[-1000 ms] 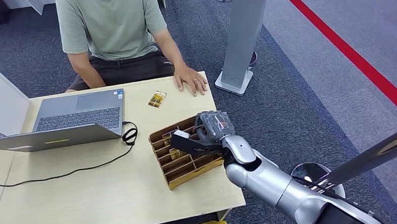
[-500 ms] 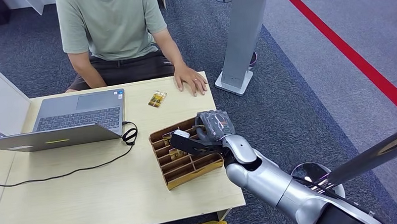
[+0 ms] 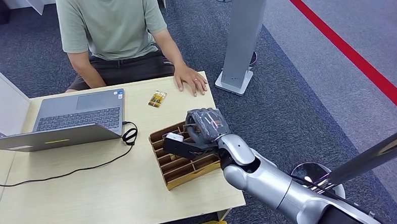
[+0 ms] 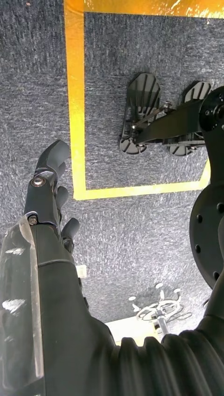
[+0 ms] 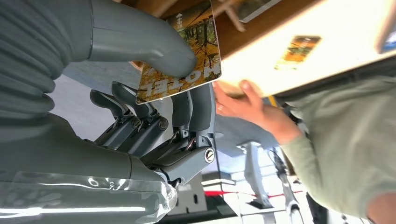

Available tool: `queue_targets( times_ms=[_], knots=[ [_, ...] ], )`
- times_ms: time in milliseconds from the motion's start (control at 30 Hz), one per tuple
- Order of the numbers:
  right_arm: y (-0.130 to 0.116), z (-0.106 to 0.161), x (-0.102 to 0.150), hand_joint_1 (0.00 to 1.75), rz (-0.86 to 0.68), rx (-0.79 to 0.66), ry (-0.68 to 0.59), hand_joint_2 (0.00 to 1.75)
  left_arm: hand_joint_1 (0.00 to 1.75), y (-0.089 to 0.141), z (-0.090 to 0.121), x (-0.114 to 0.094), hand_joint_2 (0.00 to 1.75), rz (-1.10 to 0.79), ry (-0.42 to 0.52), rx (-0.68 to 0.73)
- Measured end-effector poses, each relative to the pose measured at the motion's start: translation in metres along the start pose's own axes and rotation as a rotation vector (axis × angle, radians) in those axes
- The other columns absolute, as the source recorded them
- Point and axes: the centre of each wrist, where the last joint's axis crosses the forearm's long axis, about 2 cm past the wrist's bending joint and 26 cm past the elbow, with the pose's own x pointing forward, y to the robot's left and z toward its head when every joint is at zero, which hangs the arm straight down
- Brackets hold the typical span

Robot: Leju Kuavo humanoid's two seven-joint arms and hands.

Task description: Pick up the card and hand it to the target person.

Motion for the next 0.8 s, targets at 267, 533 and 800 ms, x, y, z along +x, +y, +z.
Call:
queue_targets(
  times_ms=[267,533,800],
  knots=[
    [-0.042,-0.011,0.043,1.75,-0.053,-0.134,-0.179,1.75,0.0,0.0,0.0,0.0,1.75,-0.003,-0.002,0.0],
    [-0.06,-0.021,0.071,1.75,-0.096,-0.199,-0.296,1.75,0.0,0.0,0.0,0.0,1.75,-0.019,-0.005,-0.005],
    [-0.039,-0.045,0.079,1.75,-0.088,-0.226,-0.328,1.75,0.0,-0.001,0.0,0.005,1.75,-0.056,-0.015,-0.012]
  ],
)
